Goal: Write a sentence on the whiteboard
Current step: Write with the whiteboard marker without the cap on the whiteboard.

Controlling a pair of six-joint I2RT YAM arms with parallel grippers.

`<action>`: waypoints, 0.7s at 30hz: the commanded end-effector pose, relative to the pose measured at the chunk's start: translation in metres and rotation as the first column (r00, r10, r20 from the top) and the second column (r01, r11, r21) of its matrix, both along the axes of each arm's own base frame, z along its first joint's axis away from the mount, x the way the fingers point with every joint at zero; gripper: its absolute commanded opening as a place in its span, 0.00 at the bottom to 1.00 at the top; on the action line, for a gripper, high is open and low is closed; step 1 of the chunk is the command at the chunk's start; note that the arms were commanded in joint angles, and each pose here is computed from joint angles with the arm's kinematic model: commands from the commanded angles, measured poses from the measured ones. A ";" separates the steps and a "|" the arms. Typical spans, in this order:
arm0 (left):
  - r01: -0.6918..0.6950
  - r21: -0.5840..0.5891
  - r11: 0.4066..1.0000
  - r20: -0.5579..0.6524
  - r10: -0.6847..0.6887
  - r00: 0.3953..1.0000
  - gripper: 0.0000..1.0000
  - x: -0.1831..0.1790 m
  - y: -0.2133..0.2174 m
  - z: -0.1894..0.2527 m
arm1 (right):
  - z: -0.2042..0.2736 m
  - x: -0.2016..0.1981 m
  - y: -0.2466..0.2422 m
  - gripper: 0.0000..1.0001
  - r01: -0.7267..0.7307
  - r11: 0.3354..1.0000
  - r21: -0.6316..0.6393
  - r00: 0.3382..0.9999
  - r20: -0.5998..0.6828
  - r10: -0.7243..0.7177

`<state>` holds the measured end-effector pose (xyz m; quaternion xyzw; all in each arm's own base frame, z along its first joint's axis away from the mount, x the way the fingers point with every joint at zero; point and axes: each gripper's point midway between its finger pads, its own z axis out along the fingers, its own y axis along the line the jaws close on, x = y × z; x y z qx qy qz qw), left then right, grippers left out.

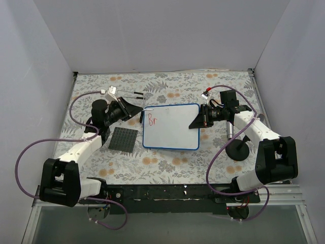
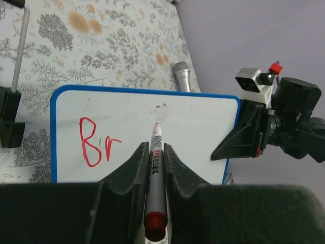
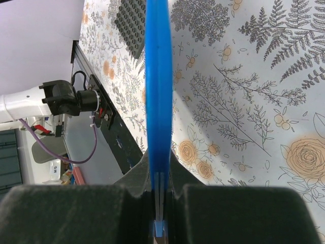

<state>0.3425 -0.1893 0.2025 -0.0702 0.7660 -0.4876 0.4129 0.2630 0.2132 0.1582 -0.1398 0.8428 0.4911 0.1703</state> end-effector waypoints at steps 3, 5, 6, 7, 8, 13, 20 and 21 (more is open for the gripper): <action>-0.044 -0.002 0.999 0.040 0.044 0.998 0.00 -0.015 0.011 0.009 | 0.002 0.002 -0.002 0.01 -0.007 1.000 -0.028 0.997 0.081 0.010; -0.045 -0.007 0.999 0.047 0.045 0.998 0.00 -0.024 0.013 0.007 | 0.003 0.002 -0.002 0.01 -0.009 1.000 -0.026 0.996 0.088 0.011; -0.045 -0.010 0.999 0.055 0.045 0.997 0.00 -0.028 0.014 0.008 | 0.003 0.001 -0.002 0.01 -0.010 1.000 -0.026 0.996 0.089 0.012; -0.046 -0.006 0.999 0.049 0.046 0.998 0.00 -0.032 0.014 0.007 | 0.004 0.000 -0.003 0.01 -0.008 1.000 -0.027 0.996 0.094 0.011; -0.046 -0.001 0.999 0.061 0.046 0.997 0.00 -0.035 0.015 0.008 | 0.004 0.000 -0.003 0.01 -0.011 1.000 -0.026 0.995 0.098 0.013; -0.067 0.008 0.998 0.086 0.066 0.994 0.00 -0.054 0.023 0.012 | 0.003 0.000 -0.003 0.01 -0.008 0.999 -0.031 0.995 0.100 0.011; -0.103 -0.033 0.994 0.086 0.106 0.991 0.00 -0.067 0.029 0.006 | 0.001 0.000 -0.003 0.01 -0.010 0.999 -0.031 0.995 0.097 0.013; -0.105 -0.043 0.994 0.080 0.108 0.991 0.00 -0.069 0.028 0.005 | 0.001 0.000 -0.003 0.01 -0.013 0.999 -0.029 0.995 0.097 0.015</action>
